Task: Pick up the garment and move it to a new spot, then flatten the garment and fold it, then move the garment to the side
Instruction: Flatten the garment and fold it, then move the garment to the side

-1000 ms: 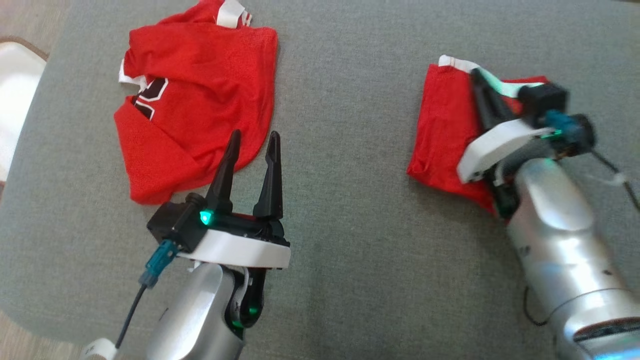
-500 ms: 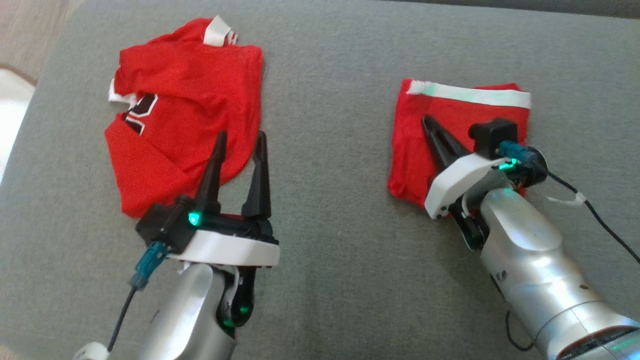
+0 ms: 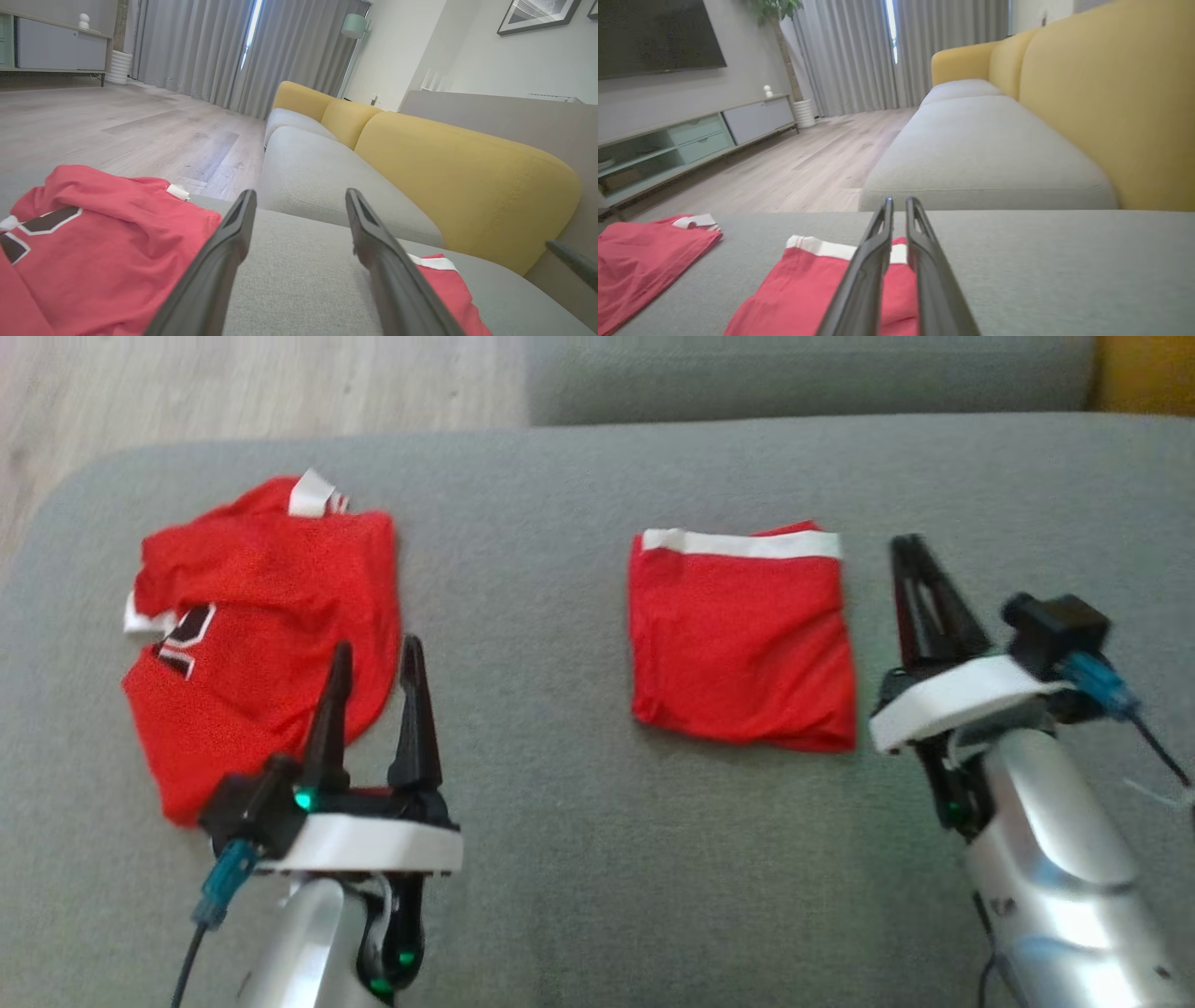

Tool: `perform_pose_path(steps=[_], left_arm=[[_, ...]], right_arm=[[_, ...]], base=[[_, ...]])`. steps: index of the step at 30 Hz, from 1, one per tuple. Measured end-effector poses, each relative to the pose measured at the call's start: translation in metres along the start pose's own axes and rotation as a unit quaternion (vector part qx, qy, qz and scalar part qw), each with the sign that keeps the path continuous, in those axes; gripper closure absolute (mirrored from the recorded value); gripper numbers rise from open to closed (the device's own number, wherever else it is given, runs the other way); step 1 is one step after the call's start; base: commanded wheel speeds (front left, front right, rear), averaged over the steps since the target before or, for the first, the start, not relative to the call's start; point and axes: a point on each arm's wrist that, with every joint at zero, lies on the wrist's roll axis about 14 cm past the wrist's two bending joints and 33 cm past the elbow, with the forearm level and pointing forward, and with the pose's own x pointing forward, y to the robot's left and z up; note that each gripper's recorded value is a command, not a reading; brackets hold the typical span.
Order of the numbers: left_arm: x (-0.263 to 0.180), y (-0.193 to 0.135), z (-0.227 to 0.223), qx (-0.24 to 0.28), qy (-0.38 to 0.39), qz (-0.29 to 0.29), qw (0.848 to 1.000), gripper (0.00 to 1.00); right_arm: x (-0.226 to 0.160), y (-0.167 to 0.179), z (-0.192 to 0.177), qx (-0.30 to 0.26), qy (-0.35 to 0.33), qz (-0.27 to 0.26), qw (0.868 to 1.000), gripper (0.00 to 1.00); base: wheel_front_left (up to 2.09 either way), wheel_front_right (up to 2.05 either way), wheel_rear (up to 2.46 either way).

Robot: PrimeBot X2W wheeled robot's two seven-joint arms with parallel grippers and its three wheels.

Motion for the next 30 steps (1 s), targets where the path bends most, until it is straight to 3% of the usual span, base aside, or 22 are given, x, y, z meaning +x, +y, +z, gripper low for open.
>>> perform_pose_path(steps=[7,15,30], left_arm=[[-0.015,-0.010,-0.008,-0.002,0.013,-0.017,1.000,0.00],[-0.032,-0.016,-0.021,0.006,0.033,-0.028,0.999,0.00],[-0.045,-0.006,-0.031,0.010,0.048,-0.016,0.999,0.00]], right_arm=[[-0.045,-0.036,0.036,0.006,-0.067,-0.073,0.995,0.00],[-0.105,-0.043,0.002,0.023,-0.039,-0.114,0.993,0.00],[-0.111,-0.035,-0.005,0.034,-0.033,-0.109,0.993,0.00]], base=[[0.00,0.00,0.00],[0.00,0.00,0.00],[0.00,0.00,0.00]])
